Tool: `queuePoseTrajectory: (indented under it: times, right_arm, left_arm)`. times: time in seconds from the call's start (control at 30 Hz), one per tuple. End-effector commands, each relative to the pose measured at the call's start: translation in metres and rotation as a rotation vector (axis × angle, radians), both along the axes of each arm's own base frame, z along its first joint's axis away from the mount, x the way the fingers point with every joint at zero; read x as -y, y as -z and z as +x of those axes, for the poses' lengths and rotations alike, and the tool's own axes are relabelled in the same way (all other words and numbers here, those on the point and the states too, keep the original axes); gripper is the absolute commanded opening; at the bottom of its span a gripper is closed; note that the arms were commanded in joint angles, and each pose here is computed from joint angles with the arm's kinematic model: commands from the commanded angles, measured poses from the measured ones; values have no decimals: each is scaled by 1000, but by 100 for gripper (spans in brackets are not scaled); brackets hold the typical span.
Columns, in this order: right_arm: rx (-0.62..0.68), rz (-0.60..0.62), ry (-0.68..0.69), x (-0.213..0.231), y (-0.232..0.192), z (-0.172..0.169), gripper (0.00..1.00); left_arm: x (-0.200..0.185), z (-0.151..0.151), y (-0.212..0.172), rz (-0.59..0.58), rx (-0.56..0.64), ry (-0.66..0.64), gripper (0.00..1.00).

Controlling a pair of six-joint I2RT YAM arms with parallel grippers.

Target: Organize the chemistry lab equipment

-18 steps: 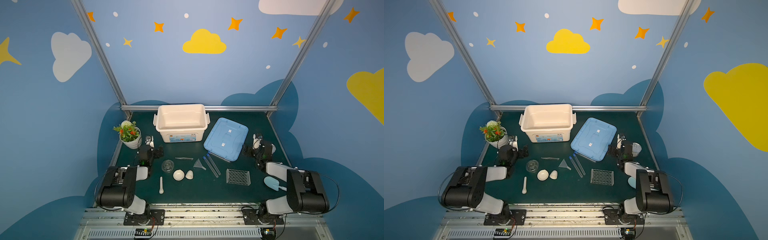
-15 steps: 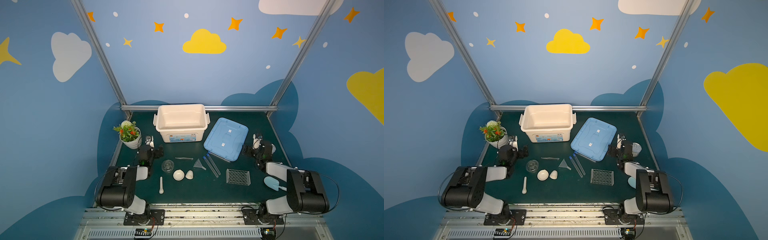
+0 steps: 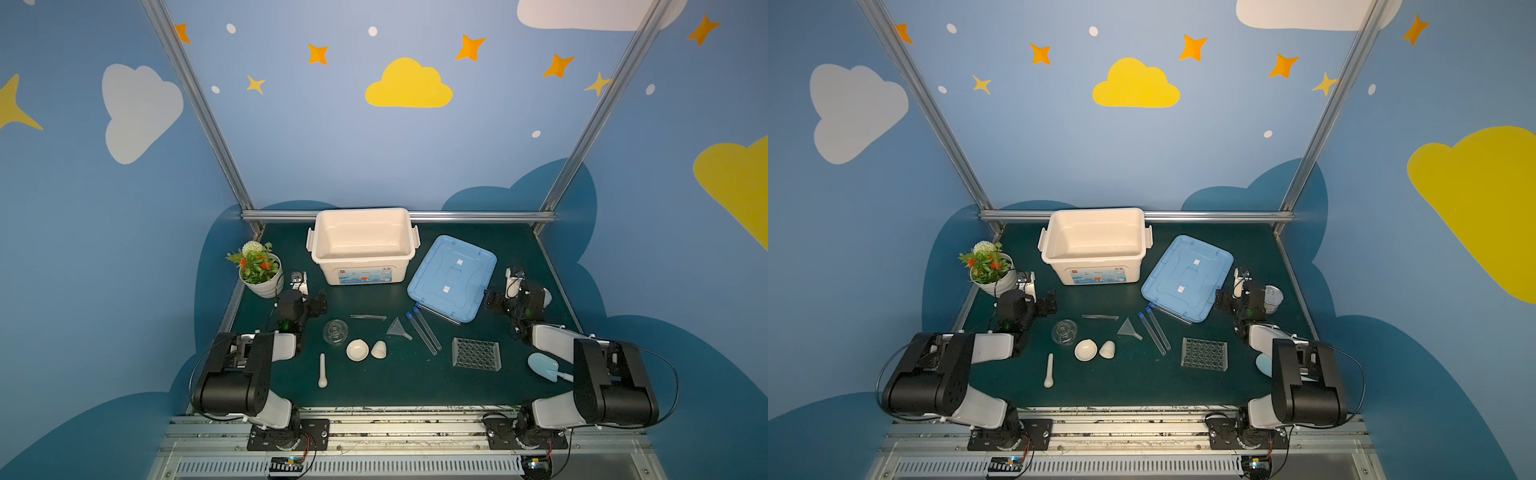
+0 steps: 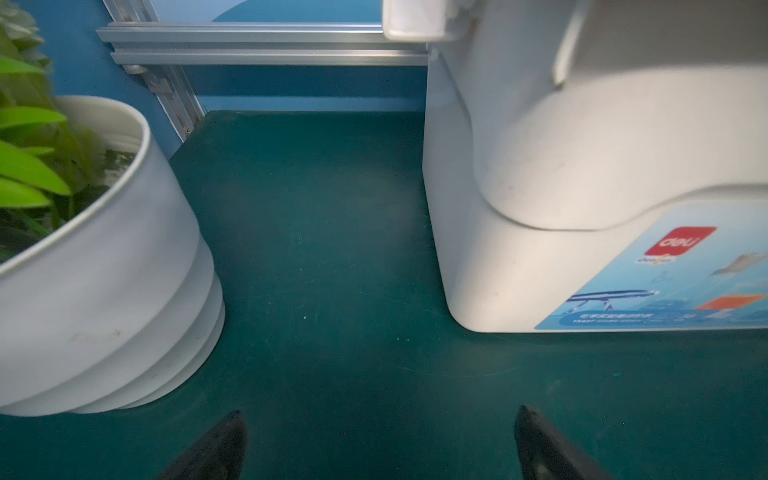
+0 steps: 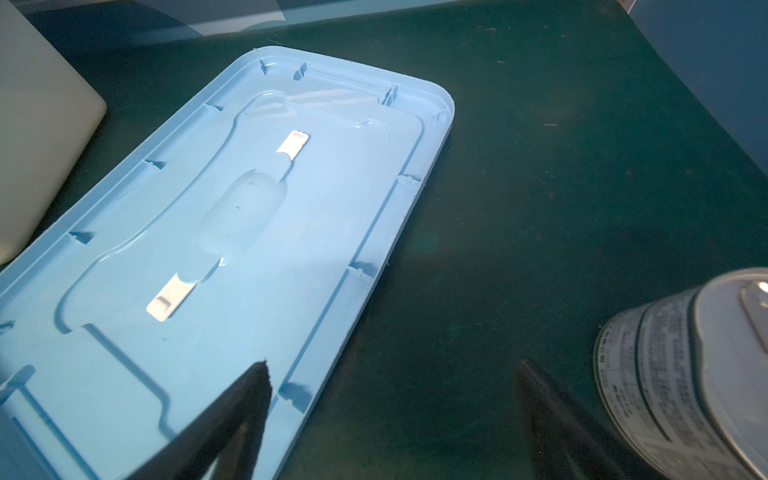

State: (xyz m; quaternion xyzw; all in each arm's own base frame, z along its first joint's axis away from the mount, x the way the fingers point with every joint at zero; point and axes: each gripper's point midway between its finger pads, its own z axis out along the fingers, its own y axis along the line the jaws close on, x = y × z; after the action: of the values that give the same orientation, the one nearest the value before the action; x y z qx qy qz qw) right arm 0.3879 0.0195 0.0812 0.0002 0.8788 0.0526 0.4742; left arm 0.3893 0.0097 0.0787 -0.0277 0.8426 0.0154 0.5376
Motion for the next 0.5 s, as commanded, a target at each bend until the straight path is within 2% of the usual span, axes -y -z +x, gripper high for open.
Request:
queuePoseTrajectory:
  times: [0.0, 0.4, 0.47]
  right_arm:
    - [2, 2, -9, -1, -2, 4, 91]
    - [4, 2, -9, -1, -3, 4, 91]
    - [9, 0, -3, 0, -4, 4, 91]
  left_arm:
    - [0, 4, -4, 2, 11, 6, 100]
    - [0, 4, -4, 1, 14, 3, 100]
    - [-7, 6, -13, -4, 40, -46, 100]
